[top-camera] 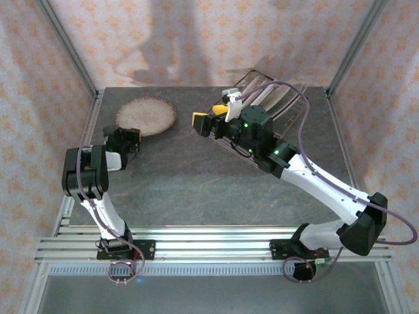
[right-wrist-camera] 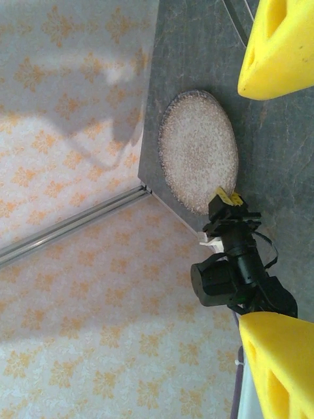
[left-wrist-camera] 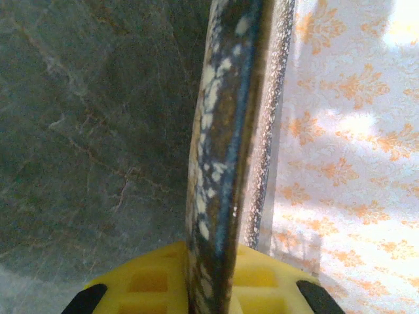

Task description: Unload the plates from the dish rack

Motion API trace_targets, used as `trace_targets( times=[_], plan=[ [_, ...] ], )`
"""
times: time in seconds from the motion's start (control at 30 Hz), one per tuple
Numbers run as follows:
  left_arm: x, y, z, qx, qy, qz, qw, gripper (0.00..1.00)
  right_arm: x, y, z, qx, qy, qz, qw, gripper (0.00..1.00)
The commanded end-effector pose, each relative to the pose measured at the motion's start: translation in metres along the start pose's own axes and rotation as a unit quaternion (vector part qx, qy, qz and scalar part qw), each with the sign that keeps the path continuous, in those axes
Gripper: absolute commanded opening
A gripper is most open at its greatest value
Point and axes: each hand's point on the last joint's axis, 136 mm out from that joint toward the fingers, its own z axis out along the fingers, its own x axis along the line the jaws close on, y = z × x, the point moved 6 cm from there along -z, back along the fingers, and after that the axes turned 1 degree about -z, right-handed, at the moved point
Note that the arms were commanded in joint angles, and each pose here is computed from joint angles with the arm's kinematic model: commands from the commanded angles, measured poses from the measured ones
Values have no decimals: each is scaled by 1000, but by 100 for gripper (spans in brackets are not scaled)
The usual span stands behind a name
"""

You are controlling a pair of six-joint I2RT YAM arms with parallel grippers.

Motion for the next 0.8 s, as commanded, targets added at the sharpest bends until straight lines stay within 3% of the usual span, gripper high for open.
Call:
trace_targets(
  times=[0.0, 0.3, 0.77],
  plan=[
    [-85, 12, -7, -13, -169, 75, 983, 0, 6, 12, -2, -15, 5, 8, 1000, 84],
    [-71, 17, 6, -13, -145, 70, 987, 0, 3, 9, -1, 3, -12, 5, 1000, 84],
    [-59, 19, 20, 0, -98, 59, 993, 19, 1, 9, 1, 3, -21, 15, 1000, 84]
  ],
)
